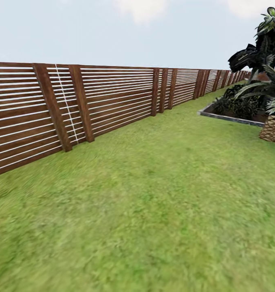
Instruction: Take the three Easter eggs out of the wicker basket on the lawn in the garden, then place them on the lawn next to a single tree (choose any tree) so that all three eggs are next to the same tree and none are left in the basket.
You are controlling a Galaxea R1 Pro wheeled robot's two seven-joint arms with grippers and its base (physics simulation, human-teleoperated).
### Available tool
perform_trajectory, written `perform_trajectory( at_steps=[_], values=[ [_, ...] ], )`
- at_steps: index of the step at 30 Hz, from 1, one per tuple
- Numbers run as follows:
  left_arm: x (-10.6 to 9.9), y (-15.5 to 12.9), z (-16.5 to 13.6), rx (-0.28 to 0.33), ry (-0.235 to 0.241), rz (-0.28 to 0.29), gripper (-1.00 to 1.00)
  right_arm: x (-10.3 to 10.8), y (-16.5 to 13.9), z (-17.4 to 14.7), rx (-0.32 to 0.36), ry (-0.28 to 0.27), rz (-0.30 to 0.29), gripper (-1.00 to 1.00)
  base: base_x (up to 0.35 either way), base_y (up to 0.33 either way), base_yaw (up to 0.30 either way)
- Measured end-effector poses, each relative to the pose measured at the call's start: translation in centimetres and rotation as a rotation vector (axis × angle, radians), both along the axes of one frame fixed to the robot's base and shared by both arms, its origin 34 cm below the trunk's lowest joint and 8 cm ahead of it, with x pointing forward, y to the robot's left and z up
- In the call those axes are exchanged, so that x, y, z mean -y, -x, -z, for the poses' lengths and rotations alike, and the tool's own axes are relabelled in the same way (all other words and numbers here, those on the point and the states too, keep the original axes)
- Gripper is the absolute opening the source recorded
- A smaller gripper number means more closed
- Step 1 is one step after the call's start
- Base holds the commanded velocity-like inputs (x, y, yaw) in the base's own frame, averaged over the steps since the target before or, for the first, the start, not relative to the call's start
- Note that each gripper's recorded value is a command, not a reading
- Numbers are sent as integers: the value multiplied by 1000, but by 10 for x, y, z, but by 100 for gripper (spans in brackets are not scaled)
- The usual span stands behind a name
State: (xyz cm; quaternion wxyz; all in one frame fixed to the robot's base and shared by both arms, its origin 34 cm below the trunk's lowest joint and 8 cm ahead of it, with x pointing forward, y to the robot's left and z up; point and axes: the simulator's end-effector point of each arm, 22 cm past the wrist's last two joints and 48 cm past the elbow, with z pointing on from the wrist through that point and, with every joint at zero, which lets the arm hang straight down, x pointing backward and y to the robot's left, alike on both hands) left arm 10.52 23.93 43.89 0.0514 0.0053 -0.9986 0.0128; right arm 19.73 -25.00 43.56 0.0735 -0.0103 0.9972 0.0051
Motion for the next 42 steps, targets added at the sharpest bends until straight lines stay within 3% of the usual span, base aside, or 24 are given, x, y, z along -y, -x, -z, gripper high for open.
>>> perform_trajectory(
  at_steps=[42],
  values=[
    [0,0,0,0,0,0,100,0,0,0,0,0,-1,100,338,0,288]
  ],
)
